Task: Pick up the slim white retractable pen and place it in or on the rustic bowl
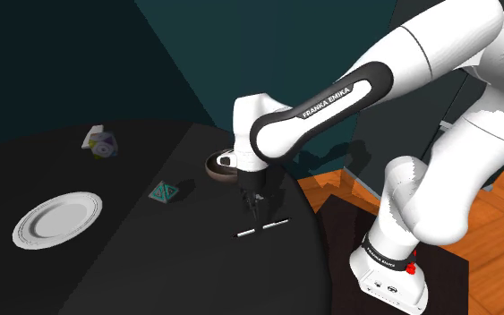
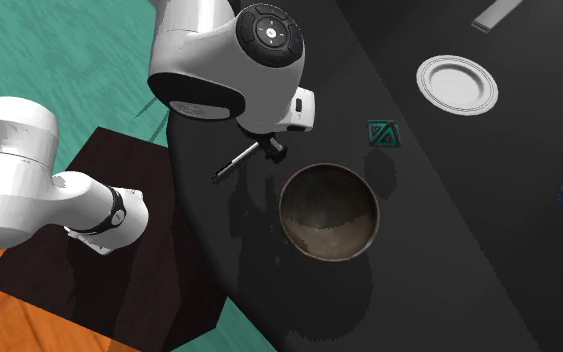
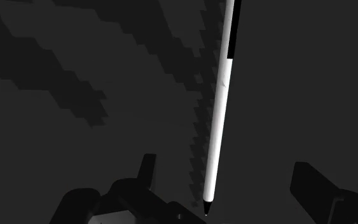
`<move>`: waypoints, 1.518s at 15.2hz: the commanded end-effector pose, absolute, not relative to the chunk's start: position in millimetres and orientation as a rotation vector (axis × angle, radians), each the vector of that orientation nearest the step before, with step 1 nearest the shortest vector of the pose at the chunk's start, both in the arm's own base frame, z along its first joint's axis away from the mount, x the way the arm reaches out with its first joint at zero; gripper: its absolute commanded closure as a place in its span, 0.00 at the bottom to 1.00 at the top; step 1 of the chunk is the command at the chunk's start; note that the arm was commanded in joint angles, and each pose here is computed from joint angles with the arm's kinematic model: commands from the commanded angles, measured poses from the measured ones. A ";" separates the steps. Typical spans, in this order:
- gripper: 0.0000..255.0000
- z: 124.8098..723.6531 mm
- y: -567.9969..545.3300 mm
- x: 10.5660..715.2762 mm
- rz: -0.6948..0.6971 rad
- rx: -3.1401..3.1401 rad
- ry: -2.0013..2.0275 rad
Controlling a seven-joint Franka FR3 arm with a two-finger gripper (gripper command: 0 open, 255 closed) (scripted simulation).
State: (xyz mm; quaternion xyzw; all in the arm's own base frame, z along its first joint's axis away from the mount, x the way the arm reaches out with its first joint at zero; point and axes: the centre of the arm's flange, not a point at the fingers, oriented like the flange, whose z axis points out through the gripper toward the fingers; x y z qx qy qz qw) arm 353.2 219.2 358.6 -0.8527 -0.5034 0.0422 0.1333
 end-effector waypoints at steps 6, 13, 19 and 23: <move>0.00 339.5 222.6 350.2 0.122 -2.472 -1.461; 1.00 339.6 222.6 350.2 0.122 -2.472 -1.461; 1.00 339.5 222.7 350.3 0.122 -2.472 -1.461; 1.00 355.4 222.6 350.2 0.122 -2.472 -1.461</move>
